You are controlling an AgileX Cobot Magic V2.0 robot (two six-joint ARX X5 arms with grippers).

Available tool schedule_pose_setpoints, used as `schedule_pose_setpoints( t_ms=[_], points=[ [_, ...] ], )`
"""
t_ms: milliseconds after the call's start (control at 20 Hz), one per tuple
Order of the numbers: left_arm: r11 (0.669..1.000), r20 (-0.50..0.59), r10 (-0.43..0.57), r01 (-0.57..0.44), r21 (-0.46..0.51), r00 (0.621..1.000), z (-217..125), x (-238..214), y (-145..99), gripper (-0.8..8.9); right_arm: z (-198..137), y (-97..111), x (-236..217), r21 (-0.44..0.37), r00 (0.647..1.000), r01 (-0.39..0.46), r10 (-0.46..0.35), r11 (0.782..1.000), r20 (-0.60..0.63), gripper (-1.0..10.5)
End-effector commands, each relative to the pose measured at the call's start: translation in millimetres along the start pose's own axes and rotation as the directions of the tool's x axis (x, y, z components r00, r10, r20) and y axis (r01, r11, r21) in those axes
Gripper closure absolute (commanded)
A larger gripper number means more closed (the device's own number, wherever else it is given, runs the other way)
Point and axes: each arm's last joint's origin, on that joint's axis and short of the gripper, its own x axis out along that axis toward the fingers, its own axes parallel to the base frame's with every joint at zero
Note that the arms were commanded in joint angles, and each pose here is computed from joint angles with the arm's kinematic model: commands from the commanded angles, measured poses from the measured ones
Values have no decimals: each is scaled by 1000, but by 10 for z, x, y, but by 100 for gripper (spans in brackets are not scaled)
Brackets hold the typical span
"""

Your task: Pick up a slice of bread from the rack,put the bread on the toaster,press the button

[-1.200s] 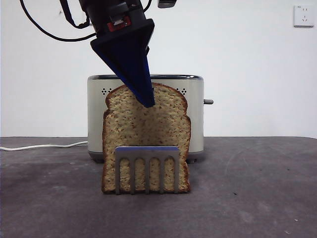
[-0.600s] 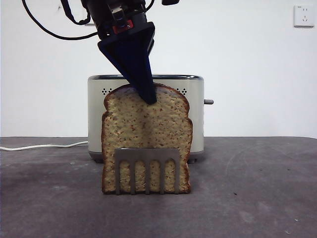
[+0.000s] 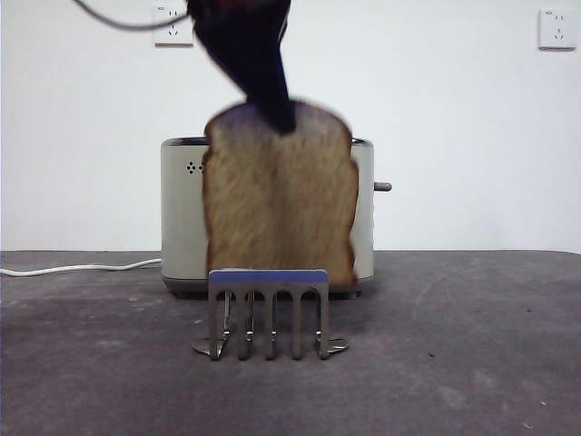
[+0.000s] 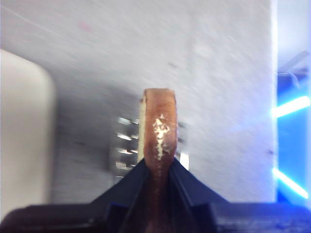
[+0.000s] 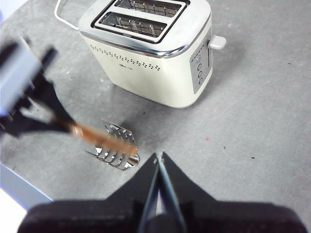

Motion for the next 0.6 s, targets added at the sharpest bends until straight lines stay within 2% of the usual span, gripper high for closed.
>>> schedule_pose_setpoints(
  t_ms=[50, 150, 250, 400, 500, 600],
  points=[
    [998, 48, 60, -61, 16, 997, 111, -254, 58, 820, 3, 3, -1, -6, 1000, -2, 2, 1000, 1, 958],
    [990, 76, 140, -142, 16, 987, 211, -516, 119, 820, 3, 2, -1, -7, 1000, -2, 2, 1000, 1, 958],
    [968, 106, 247, -251, 21, 963, 301, -790, 178, 820, 3, 2, -1, -6, 1000, -2, 2, 1000, 1, 958],
    [912, 146, 396, -406, 48, 906, 376, -1167, 260, 821, 3, 3, -1, -7, 1000, -2, 2, 1000, 1, 958],
    [874, 143, 468, -481, 67, 872, 372, -1311, 313, 821, 3, 3, -1, -7, 1000, -2, 2, 1000, 1, 958],
    [851, 134, 500, -514, 107, 856, 329, -1346, 386, 821, 3, 2, -1, -6, 1000, -2, 2, 1000, 1, 958]
  ],
)
